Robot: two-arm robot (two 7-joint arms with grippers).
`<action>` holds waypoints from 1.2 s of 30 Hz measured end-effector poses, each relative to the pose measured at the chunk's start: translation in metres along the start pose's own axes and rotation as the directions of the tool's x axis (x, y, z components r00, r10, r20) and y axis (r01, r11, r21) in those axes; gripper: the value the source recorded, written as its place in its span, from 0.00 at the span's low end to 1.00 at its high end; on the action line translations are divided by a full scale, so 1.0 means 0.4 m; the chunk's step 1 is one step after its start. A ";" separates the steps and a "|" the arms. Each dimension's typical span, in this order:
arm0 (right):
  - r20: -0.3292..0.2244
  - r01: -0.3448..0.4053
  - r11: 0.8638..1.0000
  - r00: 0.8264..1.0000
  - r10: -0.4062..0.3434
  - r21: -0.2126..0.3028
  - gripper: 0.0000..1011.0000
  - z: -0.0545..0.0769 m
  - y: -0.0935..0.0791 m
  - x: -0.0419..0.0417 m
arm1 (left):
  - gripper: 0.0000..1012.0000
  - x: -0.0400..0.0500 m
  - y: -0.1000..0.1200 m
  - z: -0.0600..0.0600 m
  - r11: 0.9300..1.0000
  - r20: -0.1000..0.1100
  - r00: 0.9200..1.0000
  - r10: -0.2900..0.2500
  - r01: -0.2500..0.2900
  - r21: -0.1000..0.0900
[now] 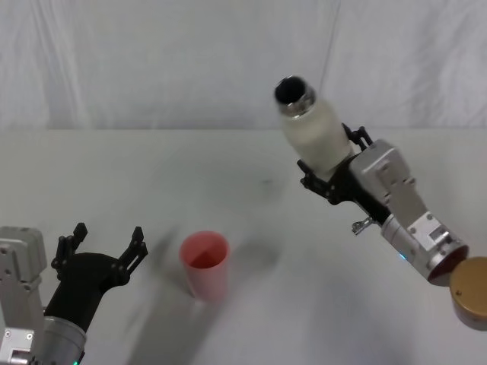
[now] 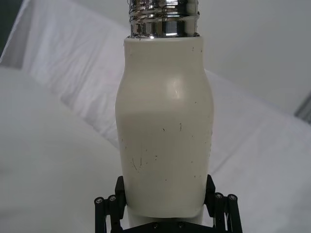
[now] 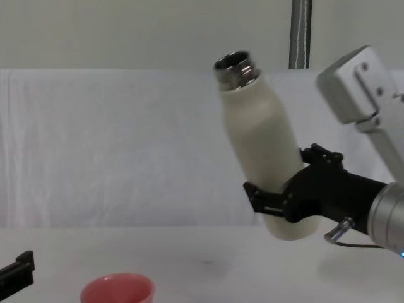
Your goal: Grasp the thermos with one hand and pour water into the cup lid.
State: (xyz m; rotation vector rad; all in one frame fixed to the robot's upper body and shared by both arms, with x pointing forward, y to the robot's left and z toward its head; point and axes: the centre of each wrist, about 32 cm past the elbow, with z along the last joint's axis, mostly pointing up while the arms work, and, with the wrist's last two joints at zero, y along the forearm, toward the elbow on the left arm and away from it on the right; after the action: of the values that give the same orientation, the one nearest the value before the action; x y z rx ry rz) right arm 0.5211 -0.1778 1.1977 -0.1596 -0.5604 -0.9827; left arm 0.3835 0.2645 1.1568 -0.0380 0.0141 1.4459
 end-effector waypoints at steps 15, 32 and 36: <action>-0.313 0.154 0.987 0.936 -0.163 -0.055 0.94 -0.018 -0.073 0.006 | 0.99 0.000 0.000 0.000 1.000 0.000 1.000 0.000 0.000 0.000; -0.431 0.207 0.968 0.868 -0.248 -0.142 0.94 -0.050 -0.122 -0.025 | 0.99 0.000 0.000 0.000 1.000 0.000 1.000 0.000 0.000 0.000; -0.454 0.210 0.964 0.852 -0.263 -0.165 0.94 -0.065 -0.121 -0.035 | 0.99 0.000 0.000 0.000 1.000 0.000 1.000 0.000 0.000 0.000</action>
State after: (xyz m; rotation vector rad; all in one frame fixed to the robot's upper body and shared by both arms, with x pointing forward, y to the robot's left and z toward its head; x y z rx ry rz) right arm 0.4852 -0.2041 1.1629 0.0581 -0.0732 -1.2453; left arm 0.3835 0.2645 1.1568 -0.0379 0.0140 1.4459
